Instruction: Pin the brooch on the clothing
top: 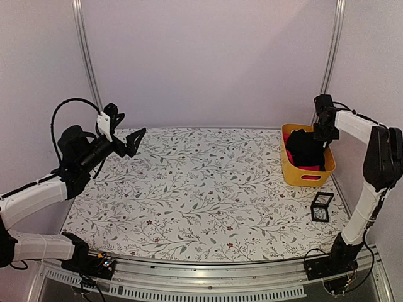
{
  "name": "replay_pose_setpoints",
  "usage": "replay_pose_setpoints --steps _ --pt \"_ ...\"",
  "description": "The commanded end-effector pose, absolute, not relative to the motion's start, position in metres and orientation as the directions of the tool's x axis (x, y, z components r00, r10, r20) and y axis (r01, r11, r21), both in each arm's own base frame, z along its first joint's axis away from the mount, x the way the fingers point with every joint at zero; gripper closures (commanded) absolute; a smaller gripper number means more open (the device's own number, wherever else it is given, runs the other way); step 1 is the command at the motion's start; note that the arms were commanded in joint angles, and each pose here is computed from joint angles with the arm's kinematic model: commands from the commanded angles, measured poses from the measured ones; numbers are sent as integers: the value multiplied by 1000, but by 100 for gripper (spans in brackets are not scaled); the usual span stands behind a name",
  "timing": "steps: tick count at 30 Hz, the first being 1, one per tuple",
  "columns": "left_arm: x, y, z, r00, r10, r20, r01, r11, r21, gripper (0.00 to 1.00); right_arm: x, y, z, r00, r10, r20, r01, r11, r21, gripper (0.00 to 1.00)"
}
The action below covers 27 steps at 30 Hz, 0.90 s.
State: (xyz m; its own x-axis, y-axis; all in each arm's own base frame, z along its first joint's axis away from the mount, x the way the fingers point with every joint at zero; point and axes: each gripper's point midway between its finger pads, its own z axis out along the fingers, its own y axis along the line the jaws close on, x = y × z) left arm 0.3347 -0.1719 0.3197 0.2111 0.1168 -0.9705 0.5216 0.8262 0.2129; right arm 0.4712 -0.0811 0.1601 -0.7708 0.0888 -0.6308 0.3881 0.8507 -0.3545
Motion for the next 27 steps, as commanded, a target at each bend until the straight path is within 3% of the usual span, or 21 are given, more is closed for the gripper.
replay_pose_setpoints --steps 1,4,7,11,14,17,21,24,27 --pt "333 -176 323 220 115 -969 525 823 217 0 468 -53 309 -527 37 -849 418 881 -221 100" --pt "333 -172 326 229 122 -966 503 834 225 0 455 -25 389 -329 31 -944 380 919 -103 100" --pt "335 -164 332 239 128 -963 462 857 229 0 434 14 460 -112 58 -992 237 971 31 100" --pt "337 -153 338 245 132 -961 400 889 224 0 399 103 540 123 91 -988 -195 979 66 100" --pt "338 -146 342 249 133 -959 365 904 221 0 354 182 593 252 176 -951 -533 846 16 100" --pt "337 -141 347 258 134 -957 339 915 219 0 318 244 627 283 267 -921 -741 670 -34 100" --pt "335 -128 354 276 144 -950 272 937 221 0 287 296 656 247 390 -887 -892 450 -51 100" --pt "332 -119 361 297 153 -942 222 949 224 0 285 319 655 207 429 -879 -934 354 -47 100" --pt "329 -107 367 310 160 -937 162 962 218 0 308 337 623 110 400 -910 -941 338 35 100"
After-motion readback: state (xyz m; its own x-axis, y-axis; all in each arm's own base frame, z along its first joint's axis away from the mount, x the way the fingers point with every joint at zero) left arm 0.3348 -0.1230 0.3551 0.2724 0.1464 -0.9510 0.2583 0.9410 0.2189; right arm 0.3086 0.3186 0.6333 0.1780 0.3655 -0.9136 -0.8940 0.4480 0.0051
